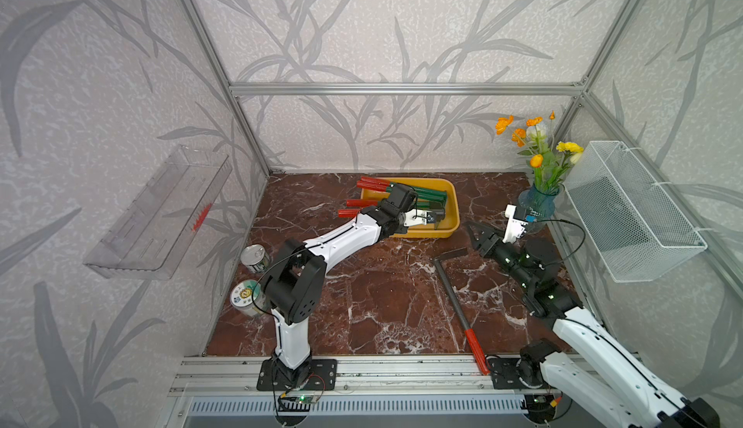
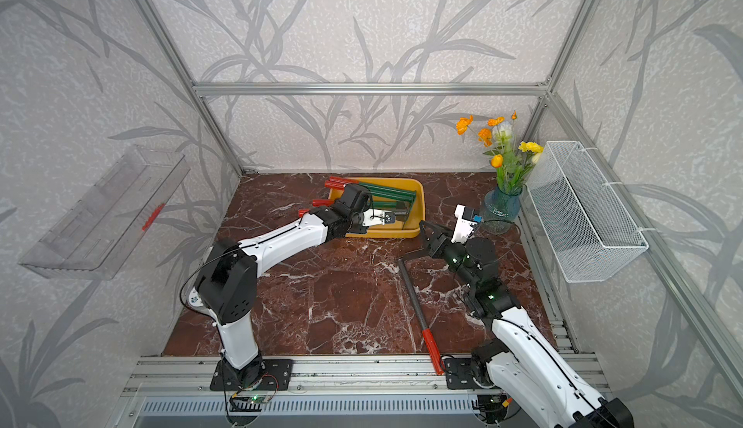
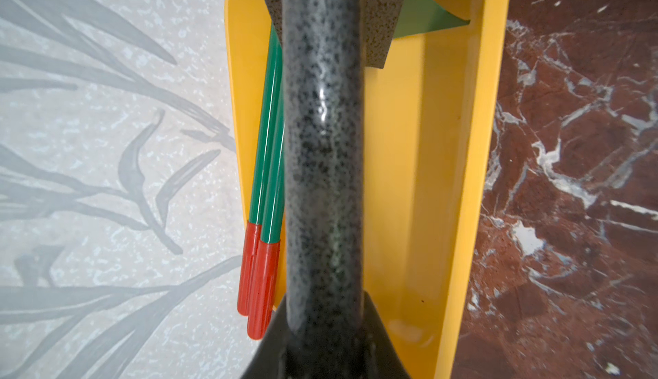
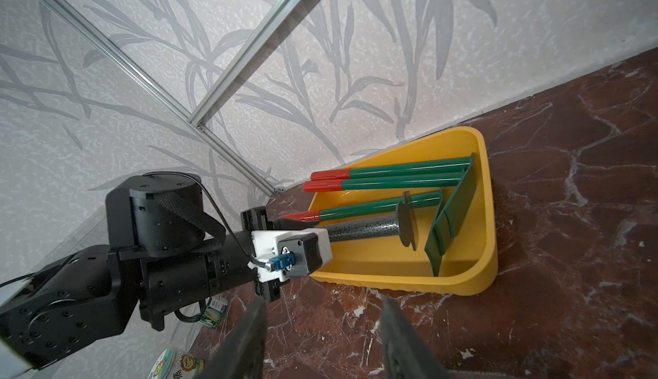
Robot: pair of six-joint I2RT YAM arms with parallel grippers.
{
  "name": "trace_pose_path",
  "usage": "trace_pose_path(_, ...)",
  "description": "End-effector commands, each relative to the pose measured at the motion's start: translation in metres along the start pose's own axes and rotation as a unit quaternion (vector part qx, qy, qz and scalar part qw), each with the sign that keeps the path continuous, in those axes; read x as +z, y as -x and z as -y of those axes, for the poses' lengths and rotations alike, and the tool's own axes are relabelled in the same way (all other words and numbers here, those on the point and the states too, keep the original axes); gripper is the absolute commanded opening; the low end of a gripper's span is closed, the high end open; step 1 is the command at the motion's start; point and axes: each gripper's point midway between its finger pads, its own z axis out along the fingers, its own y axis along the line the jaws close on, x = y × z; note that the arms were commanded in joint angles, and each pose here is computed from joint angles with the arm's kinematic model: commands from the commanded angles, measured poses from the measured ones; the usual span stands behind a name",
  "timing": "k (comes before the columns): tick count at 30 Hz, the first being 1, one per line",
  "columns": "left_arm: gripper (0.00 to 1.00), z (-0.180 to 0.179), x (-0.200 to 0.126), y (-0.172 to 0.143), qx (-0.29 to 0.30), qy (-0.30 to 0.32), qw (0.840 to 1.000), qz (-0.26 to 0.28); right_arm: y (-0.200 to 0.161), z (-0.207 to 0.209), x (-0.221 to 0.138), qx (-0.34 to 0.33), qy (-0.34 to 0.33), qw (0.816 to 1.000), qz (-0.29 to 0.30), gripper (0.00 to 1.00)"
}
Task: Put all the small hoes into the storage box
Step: Place the hoe in the storage box.
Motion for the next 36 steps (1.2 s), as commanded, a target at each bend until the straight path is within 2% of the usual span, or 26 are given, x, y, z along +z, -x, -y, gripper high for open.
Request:
trace_pose_path(1,0.00,-0.033,0.009,0.012,0.029,0.070,0.997,0.017,-0.003,0.002,0.001,0.008,0.011,1.000,-0.005,0.51)
trace_pose_path(9,0.00,-0.028,0.033,0.014,0.057,0.089,0.994,0.003,-0.004,0.015,0.001,0.018,0.002,1.000,-0.006,0.51)
trace_pose_path(18,0.02,-0.001,0.046,0.012,0.078,0.099,0.992,0.001,-0.007,0.023,0.008,0.028,0.001,1.000,-0.009,0.50)
trace_pose_path(24,0.17,0.013,0.048,0.007,0.085,0.106,0.991,-0.013,-0.008,0.023,0.013,0.033,0.005,0.999,-0.011,0.50)
trace_pose_path(29,0.35,0.015,0.049,0.005,0.075,0.115,0.990,-0.019,-0.010,0.024,0.016,0.037,0.008,0.999,-0.016,0.49)
trace_pose_path(31,0.46,0.009,0.047,0.006,0.067,0.126,0.990,-0.016,-0.010,0.023,0.016,0.038,0.009,0.999,-0.016,0.49)
trace_pose_path(35,0.51,0.002,0.039,0.008,0.053,0.131,0.990,-0.010,-0.007,0.021,0.016,0.038,0.010,0.999,-0.013,0.49)
trace_pose_path(36,0.55,-0.001,0.037,0.009,0.047,0.136,0.990,-0.007,-0.008,0.022,0.016,0.039,0.010,0.999,-0.015,0.49)
